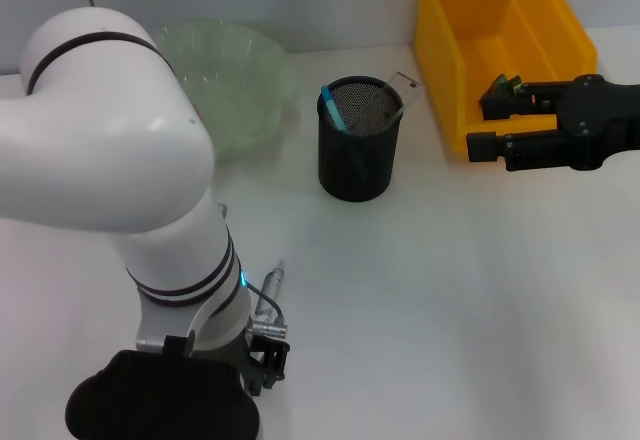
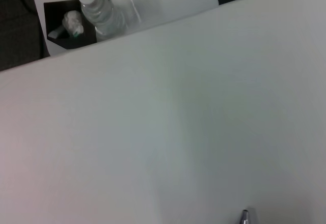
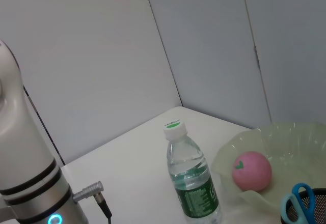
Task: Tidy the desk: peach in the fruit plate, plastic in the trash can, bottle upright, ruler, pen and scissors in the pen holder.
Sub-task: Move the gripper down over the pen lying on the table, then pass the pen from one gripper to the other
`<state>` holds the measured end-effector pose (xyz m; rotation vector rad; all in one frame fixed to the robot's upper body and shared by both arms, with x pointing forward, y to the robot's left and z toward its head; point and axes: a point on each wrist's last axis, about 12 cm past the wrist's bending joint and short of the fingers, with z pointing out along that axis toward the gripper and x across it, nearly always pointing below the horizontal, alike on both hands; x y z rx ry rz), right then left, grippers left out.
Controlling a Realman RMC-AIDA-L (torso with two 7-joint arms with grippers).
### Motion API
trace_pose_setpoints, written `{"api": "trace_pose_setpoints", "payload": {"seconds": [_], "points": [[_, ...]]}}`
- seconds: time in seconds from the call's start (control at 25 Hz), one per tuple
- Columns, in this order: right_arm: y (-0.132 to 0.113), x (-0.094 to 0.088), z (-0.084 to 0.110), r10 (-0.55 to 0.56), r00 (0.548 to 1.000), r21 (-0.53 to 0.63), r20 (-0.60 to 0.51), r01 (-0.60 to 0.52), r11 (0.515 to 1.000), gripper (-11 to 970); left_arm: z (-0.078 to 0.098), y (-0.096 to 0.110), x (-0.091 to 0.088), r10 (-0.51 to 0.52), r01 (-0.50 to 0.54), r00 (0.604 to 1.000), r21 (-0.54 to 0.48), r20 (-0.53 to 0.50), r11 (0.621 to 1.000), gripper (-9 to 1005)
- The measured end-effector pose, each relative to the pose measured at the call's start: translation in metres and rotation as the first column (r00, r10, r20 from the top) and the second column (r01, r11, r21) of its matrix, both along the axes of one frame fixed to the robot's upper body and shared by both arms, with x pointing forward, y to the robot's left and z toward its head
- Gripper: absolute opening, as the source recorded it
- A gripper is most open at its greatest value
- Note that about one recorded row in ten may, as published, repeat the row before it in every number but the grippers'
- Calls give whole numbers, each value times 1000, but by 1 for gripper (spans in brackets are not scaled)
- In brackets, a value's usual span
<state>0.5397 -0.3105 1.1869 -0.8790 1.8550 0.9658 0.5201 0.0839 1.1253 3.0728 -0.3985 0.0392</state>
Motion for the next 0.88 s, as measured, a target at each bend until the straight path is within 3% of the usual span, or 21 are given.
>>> {"api": "trace_pose_setpoints", "payload": {"seconds": [0.24, 0.88], "points": [[0, 0, 0, 0, 1000, 0, 0, 0, 1000, 748, -2, 0, 0, 9, -9, 1000, -7, -7, 1000, 161], [-1, 2, 0, -15, 1000, 17, 3, 14, 1000, 748, -1, -5, 1, 64, -64, 998, -46, 12, 997, 128]]}}
